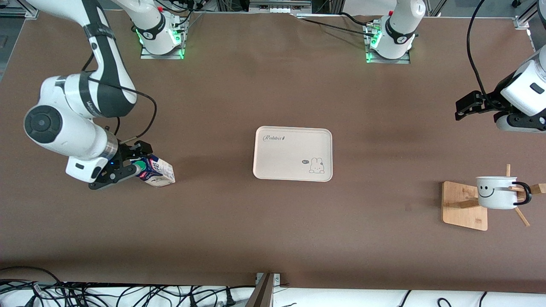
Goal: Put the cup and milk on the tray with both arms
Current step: 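Reach the right gripper down and grasp the blue milk carton, then carry the milk carton with the right gripper over the white tray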
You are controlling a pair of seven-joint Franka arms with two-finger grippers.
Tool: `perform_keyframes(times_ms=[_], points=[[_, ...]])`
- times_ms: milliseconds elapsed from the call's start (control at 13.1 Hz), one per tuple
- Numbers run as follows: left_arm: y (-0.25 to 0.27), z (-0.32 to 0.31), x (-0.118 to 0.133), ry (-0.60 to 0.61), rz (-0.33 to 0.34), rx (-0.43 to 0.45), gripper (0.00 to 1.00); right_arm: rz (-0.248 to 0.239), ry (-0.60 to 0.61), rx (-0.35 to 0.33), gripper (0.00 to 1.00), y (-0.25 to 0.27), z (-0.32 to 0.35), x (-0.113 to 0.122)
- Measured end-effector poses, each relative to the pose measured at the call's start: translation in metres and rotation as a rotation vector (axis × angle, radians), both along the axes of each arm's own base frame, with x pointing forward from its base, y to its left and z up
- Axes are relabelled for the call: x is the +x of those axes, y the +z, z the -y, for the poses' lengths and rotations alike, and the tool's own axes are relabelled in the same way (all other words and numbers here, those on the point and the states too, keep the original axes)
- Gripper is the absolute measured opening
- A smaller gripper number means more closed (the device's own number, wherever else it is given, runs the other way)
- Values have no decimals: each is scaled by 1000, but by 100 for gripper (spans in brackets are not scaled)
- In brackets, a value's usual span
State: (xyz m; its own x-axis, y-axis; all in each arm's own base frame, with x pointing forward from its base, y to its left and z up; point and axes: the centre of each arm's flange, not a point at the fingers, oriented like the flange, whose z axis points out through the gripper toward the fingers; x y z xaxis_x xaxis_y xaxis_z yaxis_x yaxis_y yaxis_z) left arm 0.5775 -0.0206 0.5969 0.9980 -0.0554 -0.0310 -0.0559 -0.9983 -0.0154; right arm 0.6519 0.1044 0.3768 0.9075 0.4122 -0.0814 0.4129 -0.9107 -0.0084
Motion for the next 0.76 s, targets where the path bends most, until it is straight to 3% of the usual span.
perform_keyframes(times_ms=[306, 764], points=[[0, 0, 0, 0, 0, 0, 100, -26, -8, -5, 100, -16, 4, 0], [0, 0, 0, 0, 0, 0, 100, -56, -35, -8, 83, -30, 14, -6]])
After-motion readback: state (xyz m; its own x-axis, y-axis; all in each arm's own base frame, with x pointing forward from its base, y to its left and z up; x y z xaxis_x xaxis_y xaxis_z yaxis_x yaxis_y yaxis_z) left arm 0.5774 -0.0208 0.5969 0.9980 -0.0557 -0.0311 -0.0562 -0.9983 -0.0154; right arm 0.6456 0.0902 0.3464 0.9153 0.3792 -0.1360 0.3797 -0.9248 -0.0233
